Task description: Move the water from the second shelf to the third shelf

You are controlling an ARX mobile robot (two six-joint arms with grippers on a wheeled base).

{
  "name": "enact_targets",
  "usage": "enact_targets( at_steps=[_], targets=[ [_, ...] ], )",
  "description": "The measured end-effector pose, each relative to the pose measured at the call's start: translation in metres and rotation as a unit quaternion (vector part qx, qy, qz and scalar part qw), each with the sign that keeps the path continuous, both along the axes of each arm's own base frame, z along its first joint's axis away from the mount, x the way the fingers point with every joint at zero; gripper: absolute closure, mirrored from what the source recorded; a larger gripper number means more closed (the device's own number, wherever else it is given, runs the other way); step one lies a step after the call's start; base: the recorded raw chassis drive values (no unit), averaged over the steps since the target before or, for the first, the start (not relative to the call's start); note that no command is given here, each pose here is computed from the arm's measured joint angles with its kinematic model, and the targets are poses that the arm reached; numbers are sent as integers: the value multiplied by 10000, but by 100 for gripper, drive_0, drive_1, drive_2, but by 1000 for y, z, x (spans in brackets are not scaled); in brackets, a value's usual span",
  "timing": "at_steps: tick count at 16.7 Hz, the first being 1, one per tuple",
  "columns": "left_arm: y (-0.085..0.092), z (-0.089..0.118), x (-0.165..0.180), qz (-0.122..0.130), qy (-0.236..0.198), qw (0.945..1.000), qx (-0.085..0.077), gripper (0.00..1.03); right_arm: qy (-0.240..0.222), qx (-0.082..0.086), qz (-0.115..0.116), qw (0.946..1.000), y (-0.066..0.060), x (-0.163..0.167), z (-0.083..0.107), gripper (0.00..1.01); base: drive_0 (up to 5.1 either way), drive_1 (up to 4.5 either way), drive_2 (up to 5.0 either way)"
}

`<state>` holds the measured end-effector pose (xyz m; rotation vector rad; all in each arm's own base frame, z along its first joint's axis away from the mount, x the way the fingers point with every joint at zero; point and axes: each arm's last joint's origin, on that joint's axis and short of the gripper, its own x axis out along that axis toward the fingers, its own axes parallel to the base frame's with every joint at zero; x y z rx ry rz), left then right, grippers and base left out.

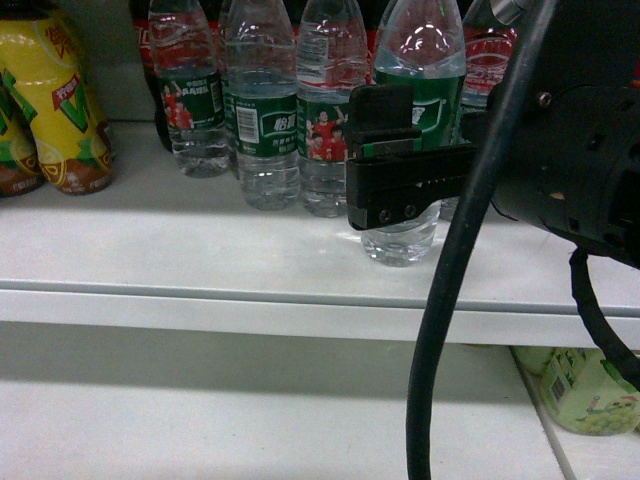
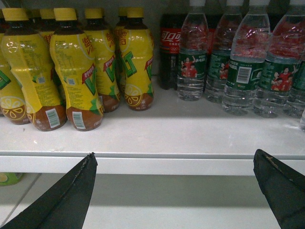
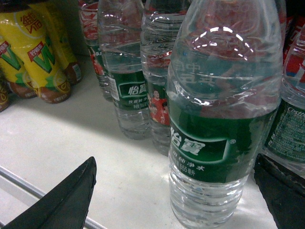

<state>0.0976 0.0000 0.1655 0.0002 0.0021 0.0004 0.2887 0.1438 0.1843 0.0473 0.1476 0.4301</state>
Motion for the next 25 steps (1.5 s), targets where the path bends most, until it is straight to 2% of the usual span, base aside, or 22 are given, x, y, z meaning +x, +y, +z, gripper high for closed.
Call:
enact_targets(
  at_steps=[3, 8, 12, 18, 19, 22, 23, 25],
  targets=[
    [0, 0, 0, 2, -2, 10000, 0, 5, -5, 83, -115, 9999, 4, 10, -1, 3, 0, 0, 0],
    [0, 0, 0, 2, 0, 10000, 0, 5, -45, 37, -450, 9990, 15, 32, -4, 3, 0, 0, 0],
    [0, 0, 0, 0, -2, 10000, 0, 5, -90, -55, -819, 9966, 21, 49, -5, 3, 0, 0, 0],
    [0, 0, 0, 2, 0, 10000, 0, 5, -94, -61, -1034, 9946, 24, 59, 2, 3, 0, 0, 0],
    [0, 0, 0, 0, -2, 10000, 0, 5, -59, -83, -1057, 9944, 24, 60, 2, 9, 0, 0, 0],
    [0, 0, 0, 2, 0, 10000, 0, 5, -13, -92, -1089, 9940, 26, 59, 0, 40, 0, 0, 0],
    [0, 0, 0, 2, 0, 10000, -2, 5, -14, -86, -1088, 9940, 26, 59, 0, 47, 0, 0, 0],
    [0, 0, 0, 0, 0, 10000, 0, 5, -10, -66, -1083, 9941, 26, 59, 1, 55, 0, 0, 0]
  ],
)
